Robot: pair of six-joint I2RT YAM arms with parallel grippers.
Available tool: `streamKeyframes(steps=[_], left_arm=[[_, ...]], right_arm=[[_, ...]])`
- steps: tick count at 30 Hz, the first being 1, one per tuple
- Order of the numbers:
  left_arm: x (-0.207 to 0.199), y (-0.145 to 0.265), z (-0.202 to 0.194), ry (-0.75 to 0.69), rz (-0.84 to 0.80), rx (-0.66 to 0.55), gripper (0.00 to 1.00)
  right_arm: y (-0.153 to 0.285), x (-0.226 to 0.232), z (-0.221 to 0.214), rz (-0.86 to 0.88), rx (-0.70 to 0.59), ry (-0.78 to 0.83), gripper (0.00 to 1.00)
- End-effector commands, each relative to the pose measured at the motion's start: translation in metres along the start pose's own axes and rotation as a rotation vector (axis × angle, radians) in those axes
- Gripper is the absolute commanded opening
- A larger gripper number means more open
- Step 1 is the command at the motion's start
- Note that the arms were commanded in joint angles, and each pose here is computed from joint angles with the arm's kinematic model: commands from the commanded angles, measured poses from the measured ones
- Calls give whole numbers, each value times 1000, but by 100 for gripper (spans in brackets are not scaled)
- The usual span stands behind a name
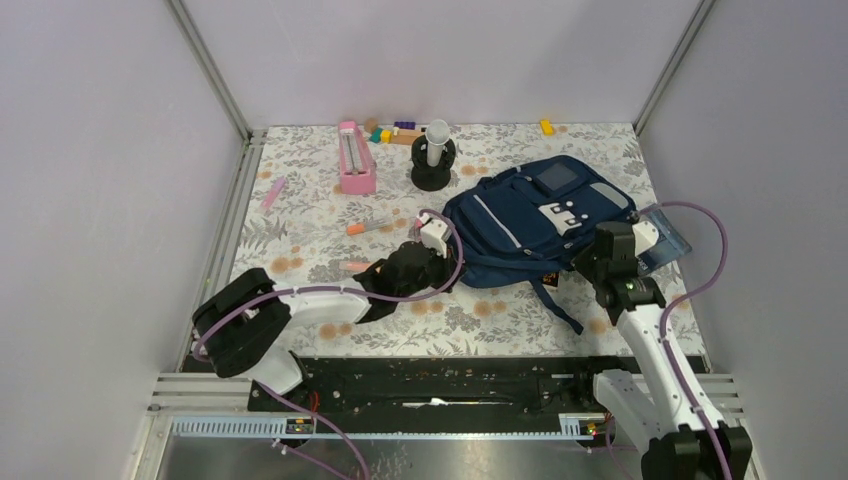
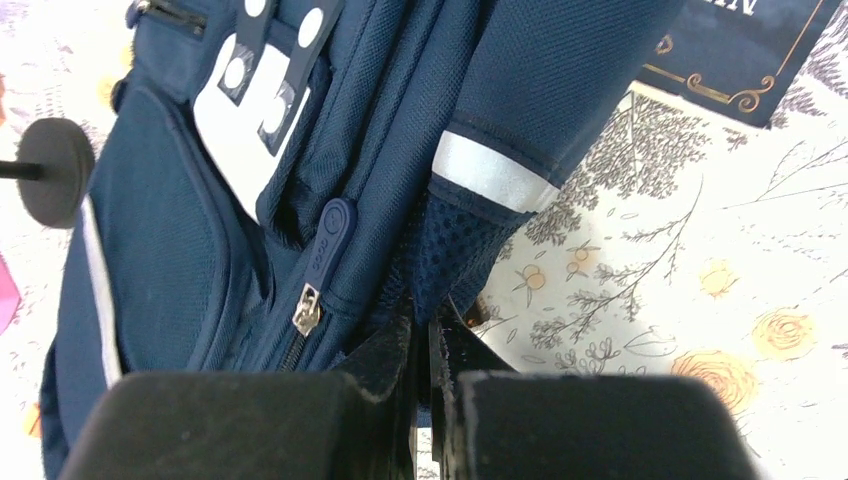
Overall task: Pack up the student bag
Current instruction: Unzip the student bag at the center of the board.
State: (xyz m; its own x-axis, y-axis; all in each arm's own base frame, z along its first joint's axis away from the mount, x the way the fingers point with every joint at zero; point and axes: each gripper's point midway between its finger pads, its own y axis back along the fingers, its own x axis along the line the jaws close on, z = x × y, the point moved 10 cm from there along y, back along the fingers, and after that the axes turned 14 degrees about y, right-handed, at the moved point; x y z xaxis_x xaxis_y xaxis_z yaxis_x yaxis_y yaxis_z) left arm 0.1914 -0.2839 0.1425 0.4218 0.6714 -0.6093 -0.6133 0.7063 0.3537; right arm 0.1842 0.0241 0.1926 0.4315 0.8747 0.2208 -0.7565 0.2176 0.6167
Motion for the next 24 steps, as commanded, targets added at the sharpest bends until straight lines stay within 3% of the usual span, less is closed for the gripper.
streamKeyframes(steps=[1,6,8,9,11,12,17,20,24], left_arm=[[-35,11,29,-164,-146,-25,0],[-60,7,25,-178,-264,53,0],[-66,3,23,-127,-274,65,0],[-69,0,23,-87,-290,65,0],[-76,-4,21,-26,-317,56,0],[-80,-6,20,-4,-325,52,0],[-97,-19,12,81,-353,68,0],[-101,-22,7,129,-373,73,0],[-106,-26,6,172,-408,66,0]], right_arm=[[-8,2,54,-59,-151,21,0],[-20,10,82,-43,-150,36,0],[-17,16,88,7,-144,63,5],[-15,18,89,35,-136,70,14],[-8,19,87,58,-106,68,54],[-4,17,83,58,-82,67,66],[20,-1,56,48,-46,84,92],[41,-11,43,36,-12,74,95],[62,-9,22,183,34,-6,93]])
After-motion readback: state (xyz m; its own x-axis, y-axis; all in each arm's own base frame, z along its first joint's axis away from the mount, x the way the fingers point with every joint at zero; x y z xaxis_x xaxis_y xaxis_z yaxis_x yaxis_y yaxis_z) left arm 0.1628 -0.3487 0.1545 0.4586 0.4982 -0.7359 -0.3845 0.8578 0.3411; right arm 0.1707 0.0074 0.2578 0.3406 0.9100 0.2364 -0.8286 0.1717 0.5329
